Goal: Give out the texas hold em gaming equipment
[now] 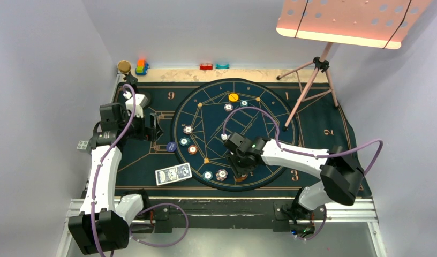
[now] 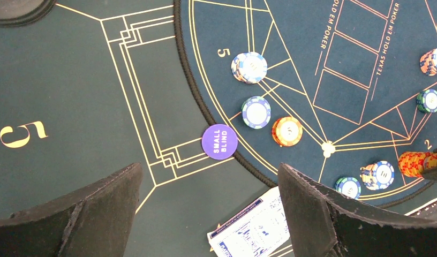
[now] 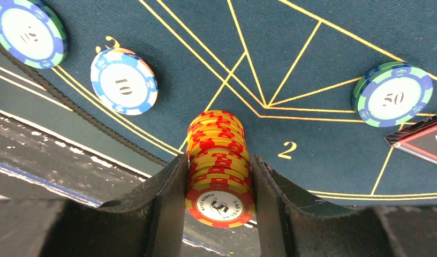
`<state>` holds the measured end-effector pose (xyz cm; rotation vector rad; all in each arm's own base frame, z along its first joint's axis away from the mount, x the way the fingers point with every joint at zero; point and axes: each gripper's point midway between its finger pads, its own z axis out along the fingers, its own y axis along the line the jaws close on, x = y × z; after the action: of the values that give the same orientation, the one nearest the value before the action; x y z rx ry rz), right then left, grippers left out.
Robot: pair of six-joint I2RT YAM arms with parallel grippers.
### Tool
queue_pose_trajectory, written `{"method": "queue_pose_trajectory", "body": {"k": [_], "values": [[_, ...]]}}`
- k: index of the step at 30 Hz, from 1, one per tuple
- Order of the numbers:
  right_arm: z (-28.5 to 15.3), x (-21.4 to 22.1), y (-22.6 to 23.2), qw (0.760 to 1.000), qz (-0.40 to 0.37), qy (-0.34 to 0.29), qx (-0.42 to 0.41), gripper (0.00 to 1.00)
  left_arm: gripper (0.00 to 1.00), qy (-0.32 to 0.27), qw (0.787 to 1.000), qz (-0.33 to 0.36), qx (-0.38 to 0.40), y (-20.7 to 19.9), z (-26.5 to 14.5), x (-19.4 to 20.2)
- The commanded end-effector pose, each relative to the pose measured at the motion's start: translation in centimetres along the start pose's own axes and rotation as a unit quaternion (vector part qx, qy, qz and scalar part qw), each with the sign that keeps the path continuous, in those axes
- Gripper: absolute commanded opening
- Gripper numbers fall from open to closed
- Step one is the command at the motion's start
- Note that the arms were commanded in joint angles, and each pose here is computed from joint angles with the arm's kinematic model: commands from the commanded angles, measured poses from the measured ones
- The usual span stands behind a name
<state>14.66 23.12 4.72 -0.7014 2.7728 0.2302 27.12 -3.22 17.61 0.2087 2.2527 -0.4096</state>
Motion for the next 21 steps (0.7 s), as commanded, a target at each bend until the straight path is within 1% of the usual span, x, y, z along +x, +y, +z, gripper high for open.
{"method": "queue_pose_trajectory", "body": {"k": [1,6,9,14,18,19,21], "values": [[-3.6,-3.2,0.5,0.999,-0.004,-0.051,-0.001,0.26,1.00,-0.012,1.000,0.008,0.003,0.1,0.0,-0.5],[-5.7,-6.7,-0.4,0.996,-0.007,-0.081,0.023,0.25,1.00,-0.013,1.000,0.009,0.003,0.1,-0.1,-0.6],[-6.5,-10.1,-2.1,0.994,0.010,-0.104,0.034,0.24,1.00,-0.014,1.000,0.011,0.003,0.1,-0.1,-0.6],[-7.1,-17.7,-6.9,0.983,0.063,-0.162,0.057,0.23,1.00,-0.014,1.000,0.011,0.003,0.1,-0.1,-0.6],[-5.7,-23.0,-11.4,0.974,0.113,-0.181,0.080,0.22,1.00,-0.013,1.000,0.011,0.004,0.1,-0.1,-0.6],[-4.2,-23.6,-12.5,0.974,0.121,-0.169,0.087,0.21,1.00,-0.014,1.000,0.012,0.004,0.0,-0.1,-0.6],[-2.9,-25.0,-14.4,0.972,0.137,-0.163,0.097,0.20,1.00,-0.014,1.000,0.012,0.004,0.0,-0.2,-0.6]]}}
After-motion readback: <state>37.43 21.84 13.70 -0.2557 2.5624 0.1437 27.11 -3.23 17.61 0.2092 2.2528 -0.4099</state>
